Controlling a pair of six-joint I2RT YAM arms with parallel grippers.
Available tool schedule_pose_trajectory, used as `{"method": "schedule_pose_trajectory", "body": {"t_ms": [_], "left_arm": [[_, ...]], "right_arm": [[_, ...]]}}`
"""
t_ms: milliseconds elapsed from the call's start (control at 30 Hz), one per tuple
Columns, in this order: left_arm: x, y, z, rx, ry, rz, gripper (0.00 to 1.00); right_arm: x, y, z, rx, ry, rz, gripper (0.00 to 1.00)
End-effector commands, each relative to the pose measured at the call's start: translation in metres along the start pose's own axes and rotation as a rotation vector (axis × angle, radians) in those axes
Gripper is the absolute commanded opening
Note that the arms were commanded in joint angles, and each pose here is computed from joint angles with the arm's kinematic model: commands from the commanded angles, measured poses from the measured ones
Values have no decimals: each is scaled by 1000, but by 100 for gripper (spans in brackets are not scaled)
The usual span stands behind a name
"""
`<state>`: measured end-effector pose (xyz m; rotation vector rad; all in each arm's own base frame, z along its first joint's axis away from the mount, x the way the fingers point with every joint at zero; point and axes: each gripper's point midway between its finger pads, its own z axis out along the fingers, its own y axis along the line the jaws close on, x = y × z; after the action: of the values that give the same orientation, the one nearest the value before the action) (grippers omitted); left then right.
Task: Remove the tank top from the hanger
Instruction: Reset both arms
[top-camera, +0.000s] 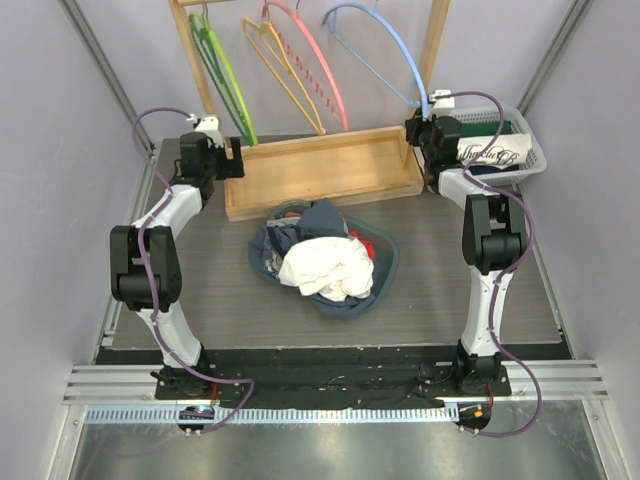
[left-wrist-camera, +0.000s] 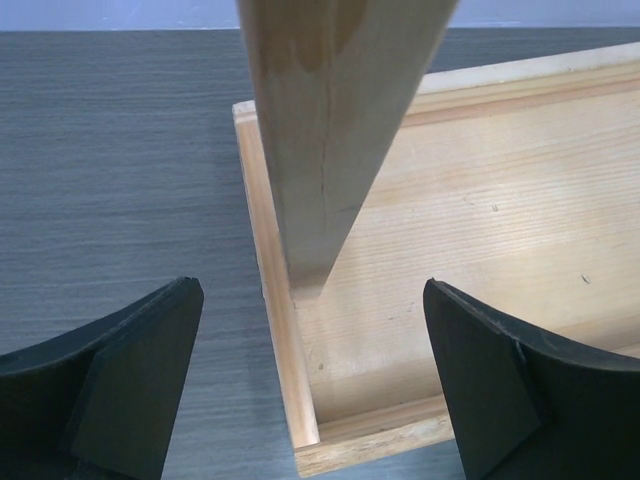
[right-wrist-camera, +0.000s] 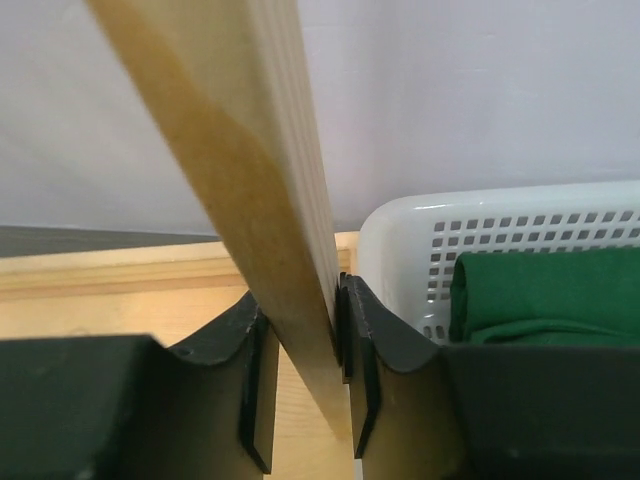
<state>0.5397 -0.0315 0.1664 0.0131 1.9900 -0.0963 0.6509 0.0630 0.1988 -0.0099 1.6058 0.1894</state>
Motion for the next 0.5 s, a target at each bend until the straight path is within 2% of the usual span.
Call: {"method": "schedule_pose_trajectory", "body": {"t_ms": [0,33,233,467], "left_arm": [[-31,1,8,6,-67,-12,93],[-31,1,9,11,-68,-12,92],[-28,3,11,15,-60,19,91],[-27,1,5,32,-64,22,92]], "right_arm": [[-34,1,-4,-21,-94,6,23],[-32,7,-7,-32,-93,3,19],[-30,17,-37,-33,-82,-1,14],[-25,40,-68,-74,-68,10,14]]}}
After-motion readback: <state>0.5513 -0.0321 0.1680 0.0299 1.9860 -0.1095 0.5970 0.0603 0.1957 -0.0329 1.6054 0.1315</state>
